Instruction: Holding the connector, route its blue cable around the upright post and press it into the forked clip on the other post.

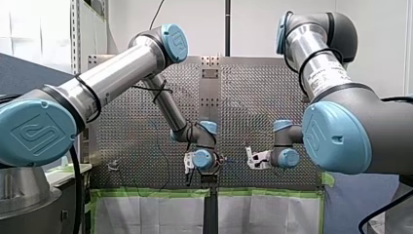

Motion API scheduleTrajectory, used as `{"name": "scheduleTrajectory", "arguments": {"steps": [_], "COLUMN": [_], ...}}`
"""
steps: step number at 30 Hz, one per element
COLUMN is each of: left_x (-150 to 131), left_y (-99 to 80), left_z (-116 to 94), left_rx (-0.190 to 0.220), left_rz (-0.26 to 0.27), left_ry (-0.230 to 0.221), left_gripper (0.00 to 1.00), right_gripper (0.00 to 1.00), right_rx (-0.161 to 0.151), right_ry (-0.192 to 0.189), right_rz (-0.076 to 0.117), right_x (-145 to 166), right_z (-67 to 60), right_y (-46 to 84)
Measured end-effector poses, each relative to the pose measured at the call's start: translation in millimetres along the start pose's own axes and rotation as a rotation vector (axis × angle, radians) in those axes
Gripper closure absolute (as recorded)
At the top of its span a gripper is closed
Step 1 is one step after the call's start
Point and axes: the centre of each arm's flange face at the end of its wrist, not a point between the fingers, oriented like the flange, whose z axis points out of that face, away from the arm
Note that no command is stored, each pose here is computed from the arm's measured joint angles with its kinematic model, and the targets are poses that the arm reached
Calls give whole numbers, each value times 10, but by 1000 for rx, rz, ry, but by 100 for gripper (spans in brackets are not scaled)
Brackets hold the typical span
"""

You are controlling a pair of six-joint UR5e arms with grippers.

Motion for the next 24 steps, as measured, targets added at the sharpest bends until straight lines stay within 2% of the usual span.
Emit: {"name": "scheduleTrajectory", "arguments": {"steps": [12, 18, 24], "left_x": [-24, -12, 180], "left_y": [6, 10, 0], "left_z": [32, 39, 73], "left_rx": [4, 9, 3], "left_rz": [-23, -39, -27], "left_ry": [-5, -1, 30], "left_gripper": [100, 100, 100], "right_gripper": [100, 100, 100], "right_rx": [-20, -15, -12], "right_ry": [3, 6, -13], "right_rz": [22, 27, 31], "right_x": [-20, -64, -214], "right_z": [-1, 8, 1], "right_y": [119, 90, 86]}}
